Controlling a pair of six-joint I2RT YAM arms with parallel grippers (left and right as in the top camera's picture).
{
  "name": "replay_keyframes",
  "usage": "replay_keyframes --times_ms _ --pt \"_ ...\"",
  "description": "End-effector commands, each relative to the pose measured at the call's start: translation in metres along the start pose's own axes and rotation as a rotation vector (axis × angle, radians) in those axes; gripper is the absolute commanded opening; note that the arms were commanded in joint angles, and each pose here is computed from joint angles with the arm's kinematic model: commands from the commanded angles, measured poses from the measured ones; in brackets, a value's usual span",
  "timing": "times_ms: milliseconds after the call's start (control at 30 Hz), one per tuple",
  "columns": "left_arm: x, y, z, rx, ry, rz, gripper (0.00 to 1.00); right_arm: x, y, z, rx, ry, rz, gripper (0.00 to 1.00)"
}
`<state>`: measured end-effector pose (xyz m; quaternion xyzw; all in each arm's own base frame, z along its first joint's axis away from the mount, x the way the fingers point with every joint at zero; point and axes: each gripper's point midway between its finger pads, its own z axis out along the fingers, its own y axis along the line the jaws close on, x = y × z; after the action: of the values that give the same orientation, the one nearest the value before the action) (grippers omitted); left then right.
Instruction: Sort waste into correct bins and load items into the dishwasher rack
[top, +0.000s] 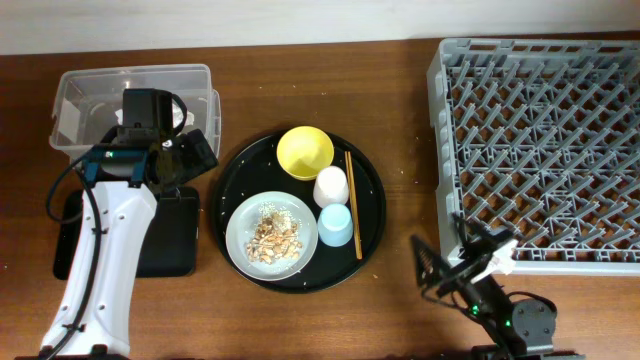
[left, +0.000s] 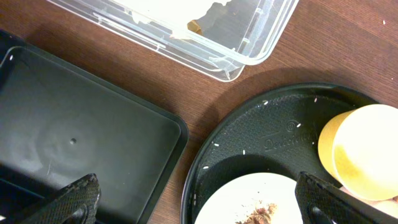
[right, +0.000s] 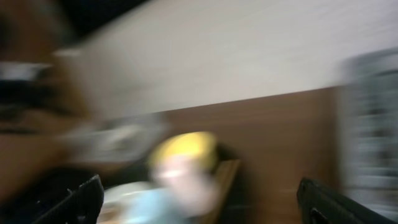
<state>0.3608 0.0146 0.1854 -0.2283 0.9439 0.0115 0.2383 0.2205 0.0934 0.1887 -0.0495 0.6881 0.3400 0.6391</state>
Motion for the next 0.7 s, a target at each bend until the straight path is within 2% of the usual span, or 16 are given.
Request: replay_keyframes --times_ms 0,100,167,233,267,300,367,433,500,567,667 --pt "-0.005 -0.001 -0.006 0.007 -0.022 -0.013 0.99 0.013 0.042 -0.006 -0.227 0.127 0.345 0.98" --pt "-0.005 -0.001 -0.006 0.007 -0.022 -0.013 0.99 -0.025 0.057 -0.009 -0.278 0.023 0.431 0.98" --pt "-0.005 -0.001 -0.006 0.007 -0.022 -0.013 0.99 -0.064 0.069 -0.014 -0.246 -0.042 0.341 0.98" --pt "-0.005 -0.001 -0.006 0.007 -0.022 -0.013 0.99 -0.074 0.056 -0.004 -0.06 0.089 0.214 0.98" --pt "-0.005 -0.001 -0.006 0.007 -0.022 -0.013 0.99 -0.083 0.052 0.005 0.007 0.217 0.148 0.98" --pt "-0.005 -0.001 -0.006 0.007 -0.022 -0.012 0.99 -0.088 0.051 0.012 0.033 0.298 0.125 0.98" --pt "-0.005 -0.001 -0.006 0.007 -0.022 -0.013 0.99 -0.101 0.053 0.039 0.069 0.558 0.071 0.98" --pt "-0.005 -0.001 -0.006 0.007 -0.022 -0.013 0.99 -0.096 0.053 0.056 0.143 0.7 0.028 0.98" --pt "-0.005 -0.001 -0.006 0.007 -0.022 -0.013 0.99 -0.057 0.063 0.091 0.261 0.918 -0.099 0.98" --pt "-0.005 -0.001 -0.006 0.007 -0.022 -0.013 0.99 -0.015 0.056 0.113 0.431 1.008 -0.124 0.98" --pt "-0.005 -0.001 -0.006 0.007 -0.022 -0.013 0.99 0.068 0.068 0.134 0.398 1.21 -0.101 0.98"
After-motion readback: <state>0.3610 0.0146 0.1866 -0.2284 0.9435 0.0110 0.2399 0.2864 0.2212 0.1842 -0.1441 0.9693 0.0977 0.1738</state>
